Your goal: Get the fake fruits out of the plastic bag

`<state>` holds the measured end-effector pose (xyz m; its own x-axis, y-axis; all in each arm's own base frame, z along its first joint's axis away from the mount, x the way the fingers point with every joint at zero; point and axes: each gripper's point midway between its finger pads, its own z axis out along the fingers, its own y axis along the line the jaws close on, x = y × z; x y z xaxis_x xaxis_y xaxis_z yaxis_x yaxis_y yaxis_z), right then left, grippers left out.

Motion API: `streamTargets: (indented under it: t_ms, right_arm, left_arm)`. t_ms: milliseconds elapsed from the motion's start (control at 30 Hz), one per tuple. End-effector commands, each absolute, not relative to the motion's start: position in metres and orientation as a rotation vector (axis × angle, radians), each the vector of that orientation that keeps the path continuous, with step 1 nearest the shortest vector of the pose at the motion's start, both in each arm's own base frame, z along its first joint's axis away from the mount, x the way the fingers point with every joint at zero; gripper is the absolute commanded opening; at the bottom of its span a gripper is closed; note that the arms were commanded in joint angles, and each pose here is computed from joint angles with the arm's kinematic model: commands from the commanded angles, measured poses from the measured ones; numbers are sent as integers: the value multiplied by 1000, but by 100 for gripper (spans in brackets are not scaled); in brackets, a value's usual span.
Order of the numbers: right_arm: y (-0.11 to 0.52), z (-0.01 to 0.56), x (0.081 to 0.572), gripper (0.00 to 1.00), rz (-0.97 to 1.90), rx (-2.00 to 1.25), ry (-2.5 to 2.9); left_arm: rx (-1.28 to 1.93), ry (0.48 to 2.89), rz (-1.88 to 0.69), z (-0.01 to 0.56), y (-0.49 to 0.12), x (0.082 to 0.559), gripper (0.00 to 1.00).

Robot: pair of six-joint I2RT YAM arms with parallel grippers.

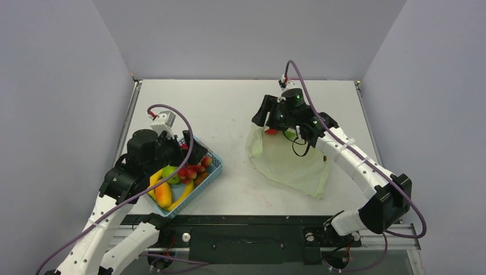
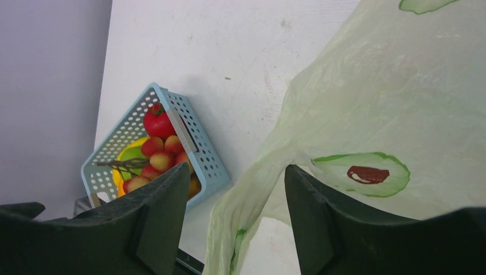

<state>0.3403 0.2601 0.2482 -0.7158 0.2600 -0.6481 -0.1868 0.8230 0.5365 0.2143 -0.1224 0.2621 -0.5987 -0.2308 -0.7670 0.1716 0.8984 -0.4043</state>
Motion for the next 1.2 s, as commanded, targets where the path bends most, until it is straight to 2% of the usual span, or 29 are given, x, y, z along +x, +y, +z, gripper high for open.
streamTargets:
  t_ms: [0, 67, 100, 200, 333, 433, 600, 733, 900, 1167]
  right_arm:
    - [237, 275, 308, 61, 690, -85, 2219]
    - [223, 280, 294, 63, 658, -92, 2217]
    - [216, 287, 286, 63, 655, -94, 2201]
    - [191, 287, 265, 64, 574, -87, 2226]
    - [140, 291, 241, 66, 398, 16, 2227]
    - [84, 286, 229, 66, 135, 200, 2231]
    - [26, 253, 182, 68, -84, 403, 2285]
    - [19, 216, 159, 69, -89, 450, 2345]
    - [30, 184, 158, 68, -43, 431, 2393]
    - [52, 176, 182, 48, 52, 361, 2354]
  left_arm:
    - [148, 1969, -1085, 307, -196, 202, 97]
    - [172, 1905, -1261, 315, -217, 197, 97]
    - [199, 1827, -1313, 328, -225, 197, 97]
    - [245, 1791, -1409, 330, -249, 183, 97]
    - [379, 1770, -1444, 337, -286, 163, 97]
    - [484, 1755, -1463, 345, -318, 142, 97]
    - [605, 1818, -1407, 323, -373, 130, 97]
    - [673, 1821, -1353, 314, -415, 127, 97]
    - [602, 1922, -1120, 285, -431, 152, 97]
    - [505, 1896, -901, 256, -438, 161, 95]
